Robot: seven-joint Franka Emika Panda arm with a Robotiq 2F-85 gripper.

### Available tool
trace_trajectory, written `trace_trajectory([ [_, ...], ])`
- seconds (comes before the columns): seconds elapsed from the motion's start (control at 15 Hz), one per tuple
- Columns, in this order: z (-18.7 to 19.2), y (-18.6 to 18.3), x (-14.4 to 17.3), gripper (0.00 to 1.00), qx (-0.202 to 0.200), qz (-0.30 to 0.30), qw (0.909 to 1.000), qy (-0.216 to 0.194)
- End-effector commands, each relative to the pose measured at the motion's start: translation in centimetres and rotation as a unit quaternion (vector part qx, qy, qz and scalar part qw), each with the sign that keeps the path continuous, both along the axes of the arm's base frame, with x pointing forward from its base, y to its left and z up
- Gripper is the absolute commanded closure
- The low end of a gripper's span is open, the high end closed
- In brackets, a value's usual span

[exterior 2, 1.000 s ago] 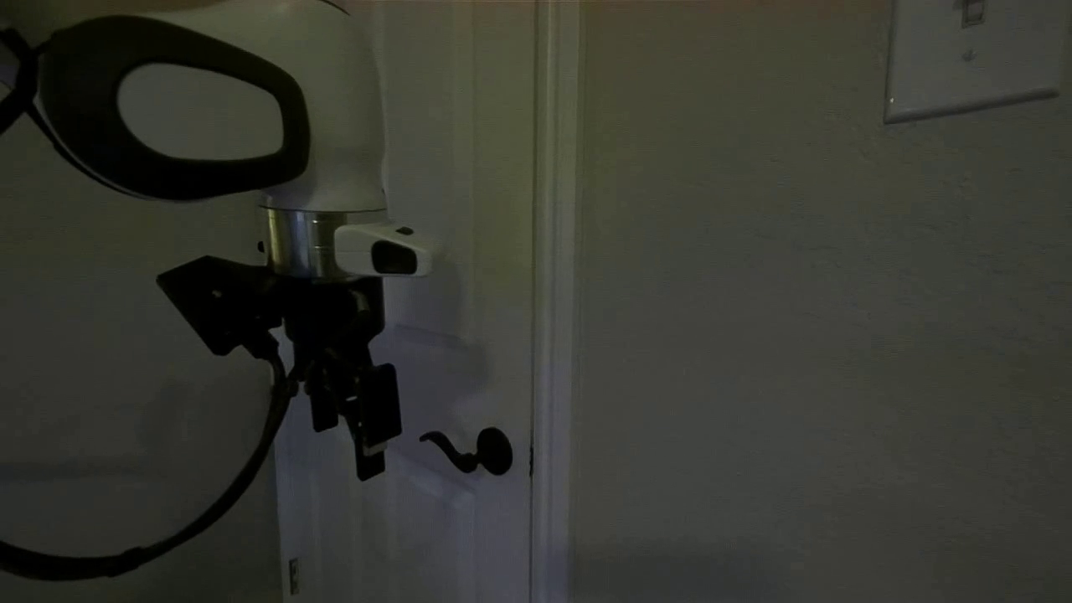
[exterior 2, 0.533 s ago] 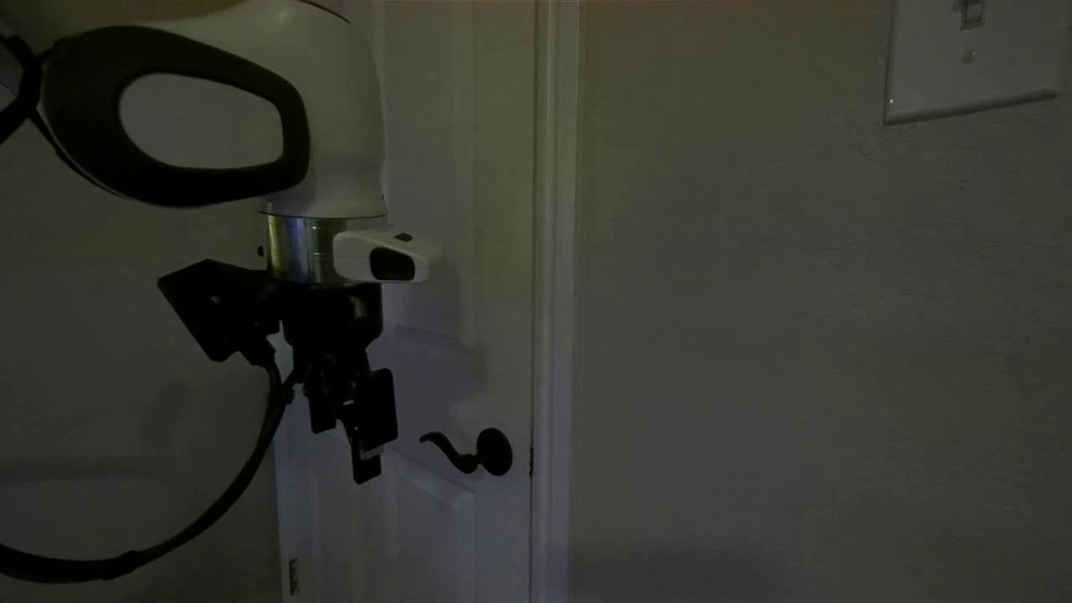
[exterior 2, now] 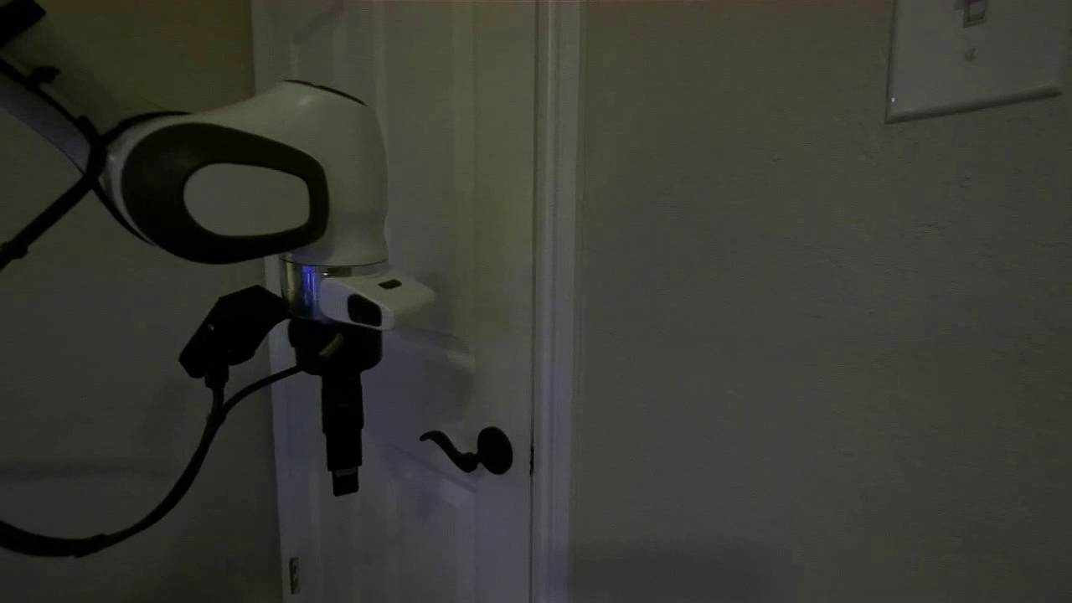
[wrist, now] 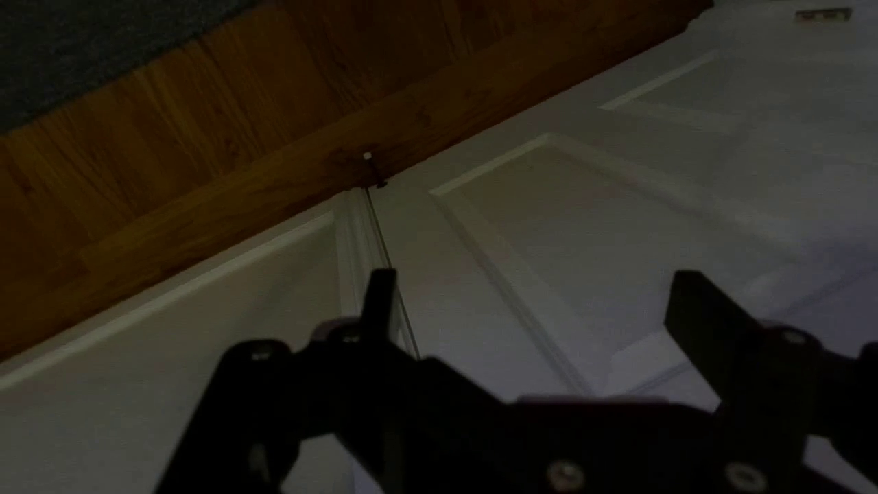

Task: Push the black door handle down and open the door

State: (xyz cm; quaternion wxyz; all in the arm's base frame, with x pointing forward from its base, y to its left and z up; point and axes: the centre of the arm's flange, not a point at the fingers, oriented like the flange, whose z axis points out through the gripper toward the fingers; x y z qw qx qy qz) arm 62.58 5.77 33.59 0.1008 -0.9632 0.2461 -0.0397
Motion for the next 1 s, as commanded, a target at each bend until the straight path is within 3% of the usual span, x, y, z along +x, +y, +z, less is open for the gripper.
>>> trace_trajectory([
  [0.0, -1.3, 1.7, 3.2, 0.00, 0.030, -0.093, 0.9951, 0.017],
  [0.33, -2.5, 2.3, 6.3, 0.00, 0.083, -0.203, 0.9755, 0.015],
  [0.53, -2.2, 2.7, 7.5, 0.00, 0.111, -0.259, 0.9595, -0.011],
  [0.93, -4.4, 4.3, 8.6, 0.00, 0.125, -0.308, 0.9426, -0.037],
])
